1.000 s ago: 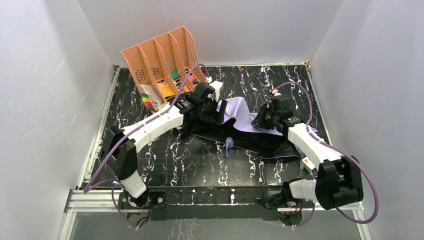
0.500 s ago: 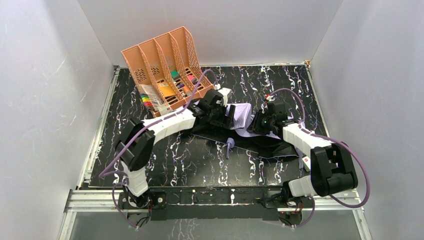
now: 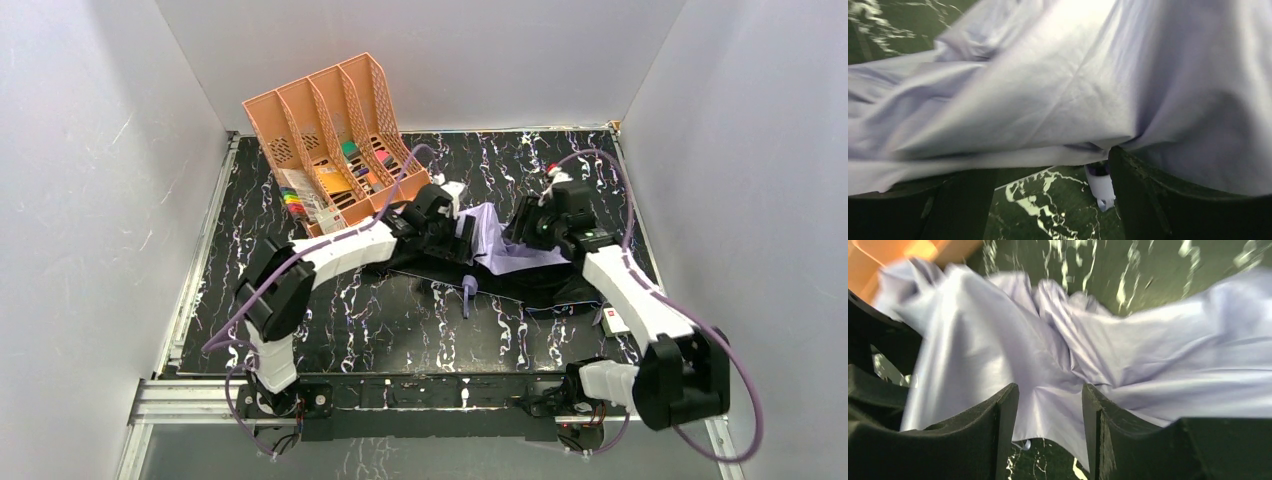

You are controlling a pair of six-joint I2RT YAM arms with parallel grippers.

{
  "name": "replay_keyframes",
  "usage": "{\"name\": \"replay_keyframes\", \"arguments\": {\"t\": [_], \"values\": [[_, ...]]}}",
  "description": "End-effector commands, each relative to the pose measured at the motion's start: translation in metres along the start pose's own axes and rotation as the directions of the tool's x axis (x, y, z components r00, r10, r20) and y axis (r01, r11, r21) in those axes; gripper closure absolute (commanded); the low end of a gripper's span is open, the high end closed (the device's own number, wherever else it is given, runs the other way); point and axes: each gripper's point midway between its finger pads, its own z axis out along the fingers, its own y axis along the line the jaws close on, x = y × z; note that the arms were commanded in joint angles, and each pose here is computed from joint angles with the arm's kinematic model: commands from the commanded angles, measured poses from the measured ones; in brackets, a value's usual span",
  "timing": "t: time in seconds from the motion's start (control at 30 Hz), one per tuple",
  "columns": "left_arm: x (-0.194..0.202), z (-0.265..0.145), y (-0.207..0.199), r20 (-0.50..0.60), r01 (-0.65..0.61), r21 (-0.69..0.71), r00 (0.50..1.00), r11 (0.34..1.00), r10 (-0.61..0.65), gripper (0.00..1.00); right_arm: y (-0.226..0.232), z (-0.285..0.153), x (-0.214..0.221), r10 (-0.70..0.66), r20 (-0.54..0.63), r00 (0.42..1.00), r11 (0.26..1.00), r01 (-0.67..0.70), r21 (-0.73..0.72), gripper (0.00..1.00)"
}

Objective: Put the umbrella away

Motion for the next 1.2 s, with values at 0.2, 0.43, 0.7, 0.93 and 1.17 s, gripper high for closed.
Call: {"name": "replay_keyframes", "arguments": {"t": [0.2,0.43,0.7,0.93,1.17], "values": [[-0.087,-0.115,0.034,0.239,0.016,-0.043,0.971,0.999,-0.005,0.21,-0.068,-0.100,-0.091,-0.035,0.284,0.958,0.920,-0.079,0.383,0.41],[-0.077,-0.102,0.086,0.190,0.082,-0.141,0.980,0.987,-0.054,0.22,-0.137,-0.097,-0.107,-0.008,0.321,0.947,0.795,-0.189,0.577,0.41],[-0.058,-0.074,0.114,0.104,0.026,-0.249,0.995,0.968,0.000,0.26,-0.189,-0.079,-0.108,0.095,0.326,0.941,0.726,-0.290,0.624,0.67],[-0.037,-0.047,0.123,0.029,0.008,-0.262,1.000,0.965,0.000,0.31,-0.199,-0.048,-0.075,0.187,0.239,0.953,0.743,-0.297,0.600,0.91],[-0.011,-0.019,0.100,-0.031,-0.028,-0.213,0.999,0.977,0.022,0.33,-0.189,-0.016,-0.025,0.297,0.117,0.948,0.798,-0.313,0.515,0.95]]}}
